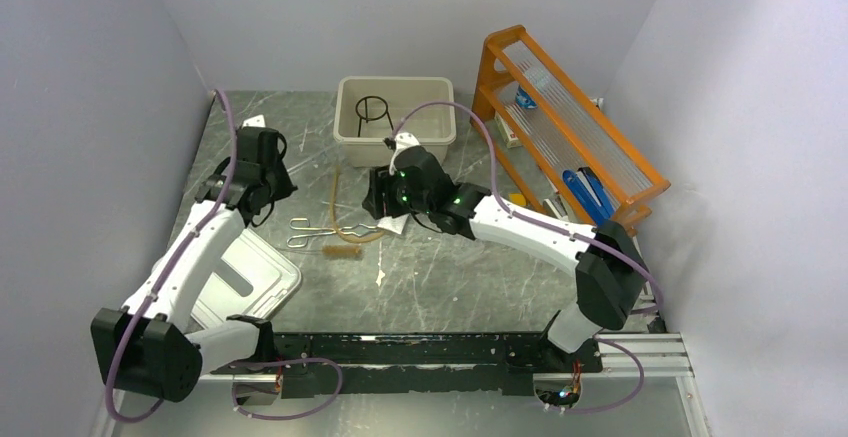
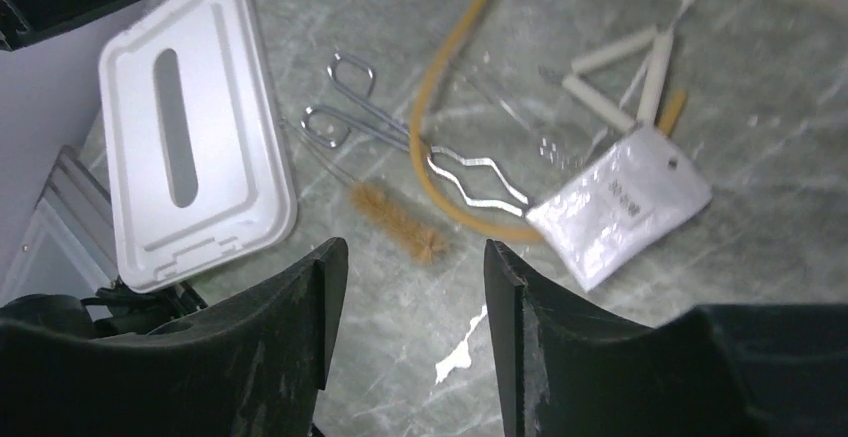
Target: Organize the chemistry lab equipment
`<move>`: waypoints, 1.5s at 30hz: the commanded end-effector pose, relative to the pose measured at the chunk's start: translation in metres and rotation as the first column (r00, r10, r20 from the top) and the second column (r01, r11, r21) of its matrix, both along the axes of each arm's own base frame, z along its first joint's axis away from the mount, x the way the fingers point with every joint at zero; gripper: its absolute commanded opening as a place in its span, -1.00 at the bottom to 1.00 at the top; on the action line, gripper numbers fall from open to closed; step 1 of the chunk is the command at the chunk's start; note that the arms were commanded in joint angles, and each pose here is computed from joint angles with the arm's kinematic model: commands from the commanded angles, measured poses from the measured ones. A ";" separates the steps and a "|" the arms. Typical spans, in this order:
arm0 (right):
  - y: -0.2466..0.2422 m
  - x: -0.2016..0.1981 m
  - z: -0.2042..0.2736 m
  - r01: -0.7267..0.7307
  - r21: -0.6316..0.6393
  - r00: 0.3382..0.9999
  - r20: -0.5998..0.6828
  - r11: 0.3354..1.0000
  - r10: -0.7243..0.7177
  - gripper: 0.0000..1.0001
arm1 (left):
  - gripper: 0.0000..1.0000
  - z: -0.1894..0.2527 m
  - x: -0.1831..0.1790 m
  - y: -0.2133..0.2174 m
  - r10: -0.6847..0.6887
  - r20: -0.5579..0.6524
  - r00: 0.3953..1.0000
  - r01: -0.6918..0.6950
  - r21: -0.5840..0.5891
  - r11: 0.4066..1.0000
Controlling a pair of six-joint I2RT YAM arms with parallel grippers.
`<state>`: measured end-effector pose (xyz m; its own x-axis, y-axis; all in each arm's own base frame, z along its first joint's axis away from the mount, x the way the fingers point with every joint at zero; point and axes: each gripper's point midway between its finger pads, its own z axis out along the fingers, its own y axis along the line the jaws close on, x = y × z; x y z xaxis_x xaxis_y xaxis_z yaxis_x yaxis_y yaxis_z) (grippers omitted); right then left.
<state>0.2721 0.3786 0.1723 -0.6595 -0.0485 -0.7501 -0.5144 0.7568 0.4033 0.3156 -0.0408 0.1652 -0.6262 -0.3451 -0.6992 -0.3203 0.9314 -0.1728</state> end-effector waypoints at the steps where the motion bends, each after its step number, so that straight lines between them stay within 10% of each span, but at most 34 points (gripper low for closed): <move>1: 0.011 0.016 0.073 -0.085 0.032 0.971 0.229 0.996 0.075 0.19 | -0.90 0.047 0.000 0.000 -0.081 0.083 0.993 0.078 0.045 0.996; 11: 0.021 0.064 0.126 -0.284 -0.196 0.854 0.392 0.939 0.341 0.47 | -0.90 0.076 0.003 -0.064 -0.509 0.165 0.845 0.517 -0.005 0.856; 25: 0.034 0.038 0.088 -0.678 -0.249 0.663 0.199 0.691 0.722 0.53 | -0.90 0.079 -0.009 -0.089 -0.666 0.196 0.720 0.644 0.170 0.746; 39: 0.033 0.029 0.054 -0.712 -0.220 0.670 0.071 0.667 0.739 0.01 | -0.90 0.090 -0.014 -0.090 -0.687 0.217 0.694 0.635 0.266 0.725; 45: 0.038 0.036 0.066 -0.696 -0.219 0.681 0.104 0.684 0.725 -0.59 | -0.91 0.093 -0.017 -0.089 -0.683 0.224 0.695 0.632 0.261 0.729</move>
<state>0.3031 0.4130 0.2205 -0.2576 -0.5943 -0.7619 -0.9661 0.1711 0.1932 0.2970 -0.1289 0.2462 -0.4595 0.2146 -0.8619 0.4243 0.9055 -0.0006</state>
